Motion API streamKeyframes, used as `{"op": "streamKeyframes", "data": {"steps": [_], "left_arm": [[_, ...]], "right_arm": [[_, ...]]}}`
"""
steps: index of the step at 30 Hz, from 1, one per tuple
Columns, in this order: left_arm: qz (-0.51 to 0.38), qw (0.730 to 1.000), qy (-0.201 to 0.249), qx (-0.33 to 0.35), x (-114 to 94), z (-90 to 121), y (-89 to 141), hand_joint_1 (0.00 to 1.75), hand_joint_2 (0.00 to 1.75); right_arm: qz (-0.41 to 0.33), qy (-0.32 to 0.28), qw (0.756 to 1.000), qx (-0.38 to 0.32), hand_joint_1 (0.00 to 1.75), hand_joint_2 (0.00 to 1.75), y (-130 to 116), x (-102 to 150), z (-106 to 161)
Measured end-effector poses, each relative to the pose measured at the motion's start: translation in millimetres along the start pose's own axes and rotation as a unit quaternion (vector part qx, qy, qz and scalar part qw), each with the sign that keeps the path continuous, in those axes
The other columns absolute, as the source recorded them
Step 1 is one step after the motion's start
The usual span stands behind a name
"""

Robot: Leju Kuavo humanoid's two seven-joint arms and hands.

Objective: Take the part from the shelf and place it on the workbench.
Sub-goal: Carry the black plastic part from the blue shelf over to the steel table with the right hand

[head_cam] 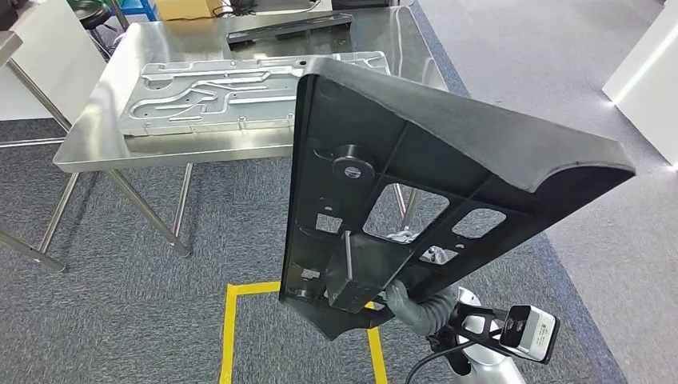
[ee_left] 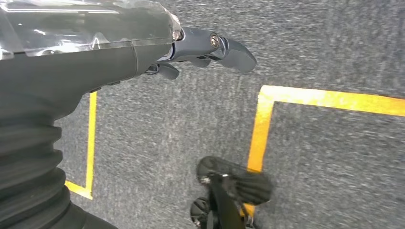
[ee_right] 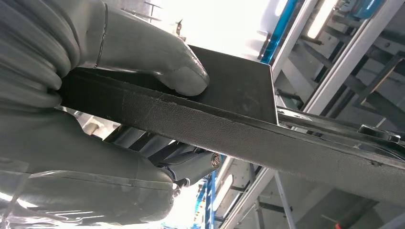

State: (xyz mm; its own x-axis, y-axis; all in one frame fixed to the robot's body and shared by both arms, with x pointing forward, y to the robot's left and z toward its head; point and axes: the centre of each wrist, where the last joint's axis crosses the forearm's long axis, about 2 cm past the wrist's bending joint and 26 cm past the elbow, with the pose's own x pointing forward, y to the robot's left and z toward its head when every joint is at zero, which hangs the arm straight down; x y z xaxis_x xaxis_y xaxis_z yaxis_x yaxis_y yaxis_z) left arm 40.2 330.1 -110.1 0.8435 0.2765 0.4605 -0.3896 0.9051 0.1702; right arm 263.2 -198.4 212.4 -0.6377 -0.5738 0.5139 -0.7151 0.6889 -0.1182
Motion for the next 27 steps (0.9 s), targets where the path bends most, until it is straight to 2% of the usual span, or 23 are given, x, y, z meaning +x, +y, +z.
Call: {"op": "streamKeyframes", "data": {"steps": [27], "left_arm": [[0.001, 1.0, 0.001, -0.002, -2.0, 1.0, -1.9, 0.0, 1.75]], "right_arm": [[-0.003, -0.014, 1.0, -0.003, 1.69, 1.75, -1.4, 0.3, -6.4]]}}
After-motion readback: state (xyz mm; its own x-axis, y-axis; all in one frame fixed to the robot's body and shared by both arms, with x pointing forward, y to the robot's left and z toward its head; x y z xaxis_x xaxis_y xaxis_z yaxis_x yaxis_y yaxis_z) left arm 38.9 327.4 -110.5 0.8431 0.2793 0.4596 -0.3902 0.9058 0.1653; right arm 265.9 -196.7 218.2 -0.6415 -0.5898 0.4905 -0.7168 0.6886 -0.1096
